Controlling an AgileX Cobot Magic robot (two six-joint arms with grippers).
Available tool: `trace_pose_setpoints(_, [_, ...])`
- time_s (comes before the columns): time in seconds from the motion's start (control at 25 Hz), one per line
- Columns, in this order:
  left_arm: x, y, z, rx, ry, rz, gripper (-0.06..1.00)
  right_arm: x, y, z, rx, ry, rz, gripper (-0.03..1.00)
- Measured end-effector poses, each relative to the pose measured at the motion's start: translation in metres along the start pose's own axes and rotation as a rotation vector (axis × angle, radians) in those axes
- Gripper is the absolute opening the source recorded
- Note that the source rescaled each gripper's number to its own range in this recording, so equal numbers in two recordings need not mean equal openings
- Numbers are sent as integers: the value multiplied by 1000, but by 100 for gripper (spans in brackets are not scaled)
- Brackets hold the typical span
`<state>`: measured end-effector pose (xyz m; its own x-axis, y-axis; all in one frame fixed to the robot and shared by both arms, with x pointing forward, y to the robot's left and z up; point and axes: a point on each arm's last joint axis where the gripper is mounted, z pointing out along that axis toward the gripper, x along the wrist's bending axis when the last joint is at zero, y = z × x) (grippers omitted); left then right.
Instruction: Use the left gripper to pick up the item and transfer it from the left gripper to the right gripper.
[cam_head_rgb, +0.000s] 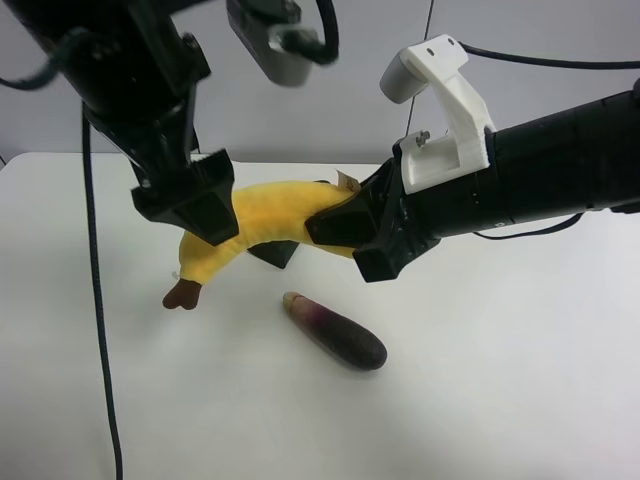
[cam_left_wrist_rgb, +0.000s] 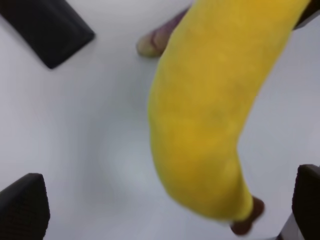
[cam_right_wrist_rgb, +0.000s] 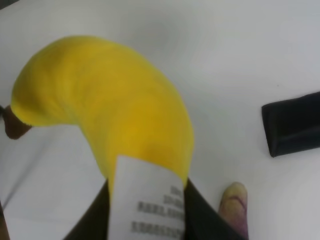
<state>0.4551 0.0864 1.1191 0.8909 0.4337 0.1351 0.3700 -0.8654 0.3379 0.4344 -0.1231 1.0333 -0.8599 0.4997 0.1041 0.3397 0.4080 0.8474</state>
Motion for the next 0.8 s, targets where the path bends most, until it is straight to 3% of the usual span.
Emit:
trace_pose_setpoints(0.2, [-8, -25, -66, -165, 62, -101, 100, 0, 0, 0, 0, 0, 0, 0])
trace_pose_setpoints(0.36, [-16, -59, -97, -238, 122, -160, 100, 0, 0, 0, 0, 0, 0, 0])
trace_pose_setpoints(0.64, [-40, -127, -92, -218, 127, -226, 100, 0, 0, 0, 0, 0, 0, 0])
trace_pose_setpoints(0.8, [-61, -184, -78, -233, 120, -312, 100, 0, 0, 0, 0, 0, 0, 0])
